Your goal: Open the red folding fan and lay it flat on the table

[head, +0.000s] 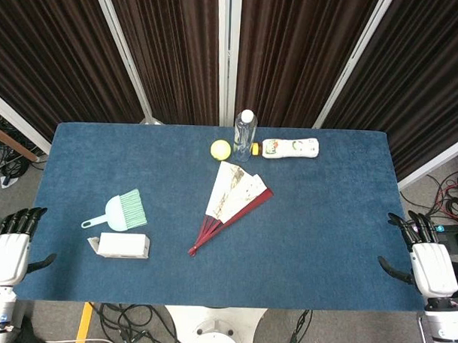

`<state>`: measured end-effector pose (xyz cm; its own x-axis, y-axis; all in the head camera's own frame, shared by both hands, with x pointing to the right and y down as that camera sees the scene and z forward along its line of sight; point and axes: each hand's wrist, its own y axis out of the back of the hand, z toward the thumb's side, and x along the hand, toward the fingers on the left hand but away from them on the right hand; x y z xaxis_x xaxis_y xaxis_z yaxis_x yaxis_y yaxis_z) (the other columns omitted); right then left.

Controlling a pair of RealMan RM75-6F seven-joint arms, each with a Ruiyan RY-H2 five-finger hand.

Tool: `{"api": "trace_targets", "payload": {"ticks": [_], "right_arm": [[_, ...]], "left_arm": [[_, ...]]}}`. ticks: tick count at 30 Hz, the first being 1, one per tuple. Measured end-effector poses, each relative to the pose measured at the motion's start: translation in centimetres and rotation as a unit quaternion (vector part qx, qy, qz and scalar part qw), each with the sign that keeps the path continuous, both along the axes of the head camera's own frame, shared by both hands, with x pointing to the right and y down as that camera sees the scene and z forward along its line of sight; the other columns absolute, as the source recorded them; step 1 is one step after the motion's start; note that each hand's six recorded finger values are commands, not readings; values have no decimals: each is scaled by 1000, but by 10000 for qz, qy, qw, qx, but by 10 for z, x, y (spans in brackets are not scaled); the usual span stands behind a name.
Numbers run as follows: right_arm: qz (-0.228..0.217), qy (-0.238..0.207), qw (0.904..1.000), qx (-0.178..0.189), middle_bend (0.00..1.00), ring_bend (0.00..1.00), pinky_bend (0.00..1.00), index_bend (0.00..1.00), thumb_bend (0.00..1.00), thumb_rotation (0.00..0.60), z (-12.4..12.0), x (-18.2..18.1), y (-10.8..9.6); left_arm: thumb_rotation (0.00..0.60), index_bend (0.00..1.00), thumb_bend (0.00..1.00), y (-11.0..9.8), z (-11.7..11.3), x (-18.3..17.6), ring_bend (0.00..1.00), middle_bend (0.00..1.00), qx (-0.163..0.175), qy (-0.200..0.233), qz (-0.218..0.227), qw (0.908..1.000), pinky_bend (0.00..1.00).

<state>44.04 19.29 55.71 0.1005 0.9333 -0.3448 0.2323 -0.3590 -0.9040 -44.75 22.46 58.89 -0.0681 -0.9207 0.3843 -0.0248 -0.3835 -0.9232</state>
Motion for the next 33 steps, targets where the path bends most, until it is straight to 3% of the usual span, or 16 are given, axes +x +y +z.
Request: {"api": "trace_targets", "payload": {"ticks": [10,16,21,25,33], "right_arm": [[-294,-45,9995,-61,278,37,17,152,138,600,3,-15,-4],[-951,-115,9953,-142,362,76,17,293,113,600,22,-52,-29],[-1471,-219,9883,-343,378,77,17,362,9,600,61,-104,-56],[-1780,-359,9820,-527,383,77,17,390,0,600,98,-153,-72],[-2164,-348,9744,-500,393,79,17,422,21,600,163,-241,-86]], "left_arm": [[600,136,93,-1,1,0,114,141,13,27,-46,10000,158],[600,136,93,-4,-1,1,114,141,91,68,-13,9999,158],[600,136,94,-6,-3,3,114,141,130,100,52,9999,158],[600,136,93,-9,-3,4,114,141,157,119,102,9998,158],[600,136,93,-11,-1,1,114,141,156,161,62,9997,158]]}}
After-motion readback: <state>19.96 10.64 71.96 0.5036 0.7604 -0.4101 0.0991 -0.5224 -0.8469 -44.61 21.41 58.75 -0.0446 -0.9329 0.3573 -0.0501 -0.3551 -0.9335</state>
